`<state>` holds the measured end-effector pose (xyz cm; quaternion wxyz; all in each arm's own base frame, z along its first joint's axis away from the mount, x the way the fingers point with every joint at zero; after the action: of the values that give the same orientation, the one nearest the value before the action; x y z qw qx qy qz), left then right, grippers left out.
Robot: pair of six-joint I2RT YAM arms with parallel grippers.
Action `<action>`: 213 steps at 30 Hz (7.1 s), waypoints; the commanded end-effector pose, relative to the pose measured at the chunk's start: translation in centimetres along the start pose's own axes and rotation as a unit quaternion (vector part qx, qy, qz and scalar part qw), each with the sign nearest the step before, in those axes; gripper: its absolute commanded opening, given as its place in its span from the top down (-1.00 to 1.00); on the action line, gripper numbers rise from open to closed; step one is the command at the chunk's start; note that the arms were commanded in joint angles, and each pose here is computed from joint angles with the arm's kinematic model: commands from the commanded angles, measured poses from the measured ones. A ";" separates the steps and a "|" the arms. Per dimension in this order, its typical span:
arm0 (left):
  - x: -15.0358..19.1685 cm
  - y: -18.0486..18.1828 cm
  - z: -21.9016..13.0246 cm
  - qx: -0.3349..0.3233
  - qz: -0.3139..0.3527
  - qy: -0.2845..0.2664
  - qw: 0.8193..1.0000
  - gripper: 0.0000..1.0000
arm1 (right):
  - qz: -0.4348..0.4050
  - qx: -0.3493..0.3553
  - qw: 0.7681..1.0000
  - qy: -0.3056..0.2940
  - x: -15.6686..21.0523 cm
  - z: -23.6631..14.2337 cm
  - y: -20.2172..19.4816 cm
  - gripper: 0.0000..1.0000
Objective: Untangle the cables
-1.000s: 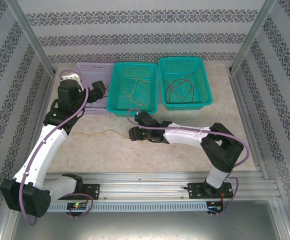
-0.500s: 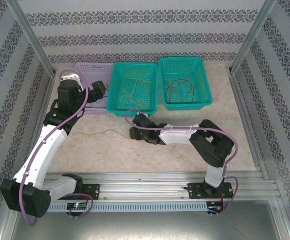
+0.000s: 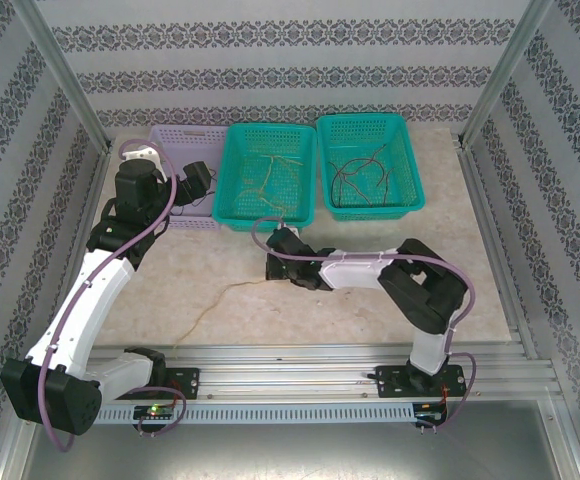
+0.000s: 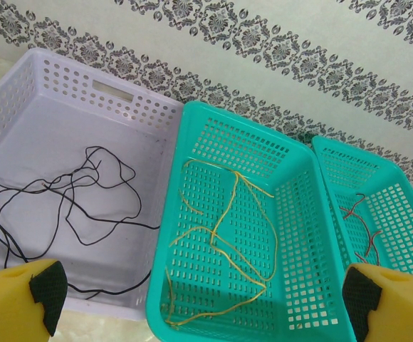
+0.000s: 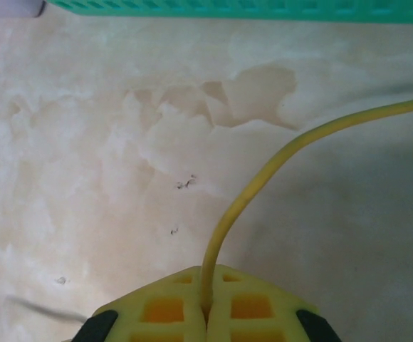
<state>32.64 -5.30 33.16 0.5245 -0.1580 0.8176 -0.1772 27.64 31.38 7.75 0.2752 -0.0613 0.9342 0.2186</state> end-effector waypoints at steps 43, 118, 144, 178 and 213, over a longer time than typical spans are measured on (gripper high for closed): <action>-0.9 -0.3 0.1 0.012 -0.002 -0.016 1.000 -1.00 | -0.122 0.056 0.942 -0.307 -12.4 -27.1 2.8 1.00; -1.6 -0.4 -0.6 0.022 -0.006 -0.029 0.999 -1.00 | -0.264 0.315 0.885 -0.218 -28.5 -8.6 2.5 1.00; -1.5 -0.2 -0.3 0.023 -0.012 -0.024 0.999 -1.00 | -0.353 0.317 0.880 -0.029 -19.5 4.7 1.1 1.00; -1.6 -0.2 -0.3 0.026 -0.014 -0.024 0.999 -1.00 | -0.222 0.220 0.947 0.067 -19.3 5.4 -2.1 0.65; -1.5 -0.1 -0.3 0.023 -0.013 -0.024 0.999 -1.00 | -0.241 0.155 0.958 0.013 -22.6 -3.0 3.5 -0.08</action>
<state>32.86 -4.80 33.00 0.5193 -0.1597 0.8187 -0.1860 44.73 32.73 24.01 0.3268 -0.2331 0.9159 -0.0004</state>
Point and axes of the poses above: each hand's point on the last joint's axis, 136 mm out from that joint toward the fingers, its own z axis out along the fingers, its own y axis along the line the jaws close on, x = y × z, the point moved 5 cm from there along -z, back along the fingers, and after that the axes turned 3 degrees about -z, right-handed, at the moved point
